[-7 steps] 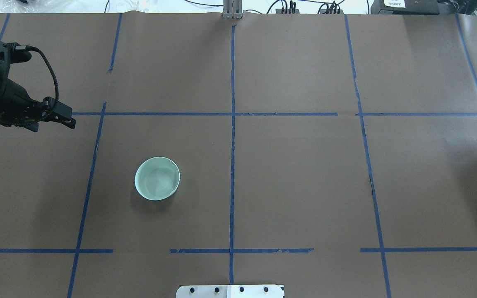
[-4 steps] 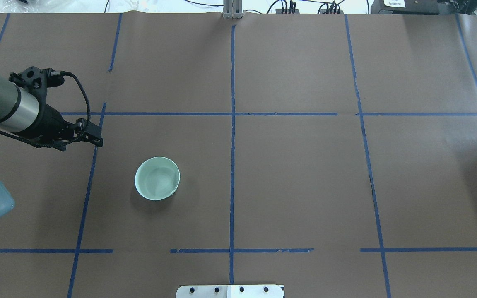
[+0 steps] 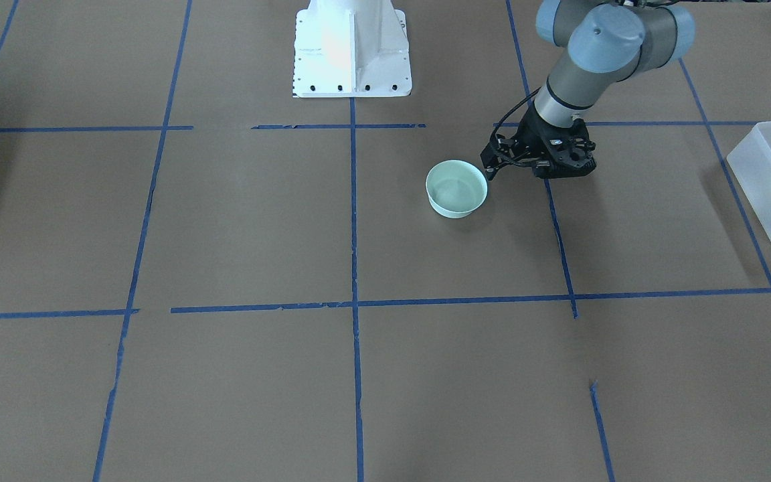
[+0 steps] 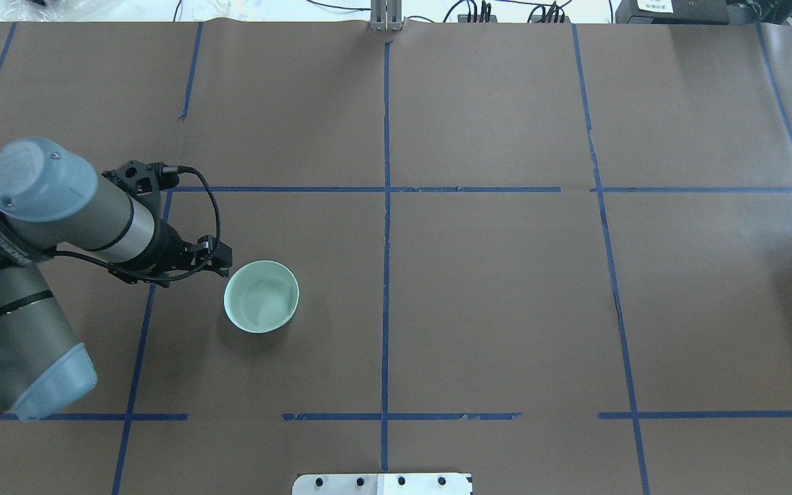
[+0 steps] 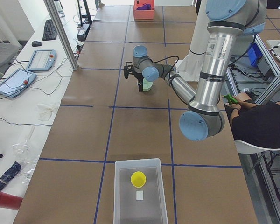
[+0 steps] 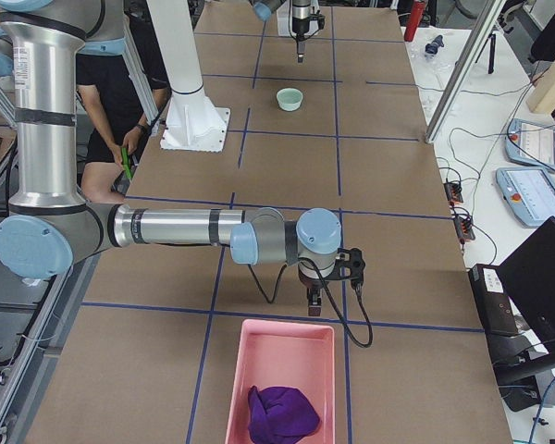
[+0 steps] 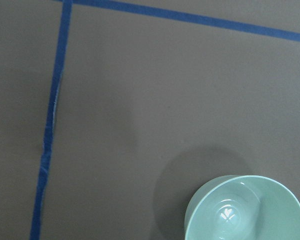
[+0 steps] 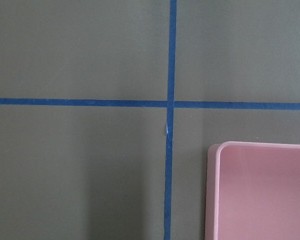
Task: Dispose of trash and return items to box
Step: 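Reach the left gripper to the pale green bowl rim, then grasp the bowl rim and lift it with the left gripper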
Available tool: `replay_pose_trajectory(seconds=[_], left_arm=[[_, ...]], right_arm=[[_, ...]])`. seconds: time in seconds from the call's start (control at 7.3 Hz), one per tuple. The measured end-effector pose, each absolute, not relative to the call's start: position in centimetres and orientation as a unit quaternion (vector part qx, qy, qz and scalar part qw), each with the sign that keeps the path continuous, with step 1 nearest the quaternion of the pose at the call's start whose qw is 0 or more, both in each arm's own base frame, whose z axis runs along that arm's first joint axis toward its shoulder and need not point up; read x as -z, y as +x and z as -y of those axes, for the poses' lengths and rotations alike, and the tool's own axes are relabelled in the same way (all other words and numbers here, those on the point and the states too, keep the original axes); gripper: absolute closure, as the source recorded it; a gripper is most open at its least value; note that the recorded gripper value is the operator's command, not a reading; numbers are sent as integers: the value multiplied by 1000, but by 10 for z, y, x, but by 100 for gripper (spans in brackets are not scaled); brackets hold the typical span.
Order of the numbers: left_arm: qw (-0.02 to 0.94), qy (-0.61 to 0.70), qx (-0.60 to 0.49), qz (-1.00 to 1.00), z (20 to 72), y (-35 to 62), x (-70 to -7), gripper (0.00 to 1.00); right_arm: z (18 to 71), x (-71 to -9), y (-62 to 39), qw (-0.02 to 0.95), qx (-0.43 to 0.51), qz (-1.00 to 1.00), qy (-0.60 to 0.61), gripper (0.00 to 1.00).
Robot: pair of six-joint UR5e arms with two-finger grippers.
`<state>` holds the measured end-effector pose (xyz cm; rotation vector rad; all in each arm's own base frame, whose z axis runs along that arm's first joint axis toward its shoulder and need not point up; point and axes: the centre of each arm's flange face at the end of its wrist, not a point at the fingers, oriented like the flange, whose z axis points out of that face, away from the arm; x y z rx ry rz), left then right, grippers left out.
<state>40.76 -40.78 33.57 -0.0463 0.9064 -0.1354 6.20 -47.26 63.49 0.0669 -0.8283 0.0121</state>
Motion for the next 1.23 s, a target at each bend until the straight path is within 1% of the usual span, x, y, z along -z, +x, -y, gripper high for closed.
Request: replay_pose_trajectory(seconds=[0.14, 0.27, 0.41, 0.55, 0.68, 1.23], left_arm=[[895, -24, 69, -440, 404, 429, -344, 10], [892, -24, 73, -445, 404, 445, -355, 26], [890, -24, 75, -449, 402, 454, -362, 55], [889, -27, 76, -451, 399, 460, -364, 81], [888, -30, 78, -451, 396, 463, -365, 100], [883, -27, 81, -462, 392, 451, -350, 100]], right_arm=[[473, -636, 62, 915, -5, 403, 32, 0], [473, -635, 62, 915, -5, 403, 33, 0], [474, -635, 62, 915, -4, 403, 34, 0], [474, -634, 62, 915, -4, 403, 34, 0], [474, -634, 62, 915, -4, 403, 35, 0], [476, -630, 62, 914, -3, 403, 37, 0]])
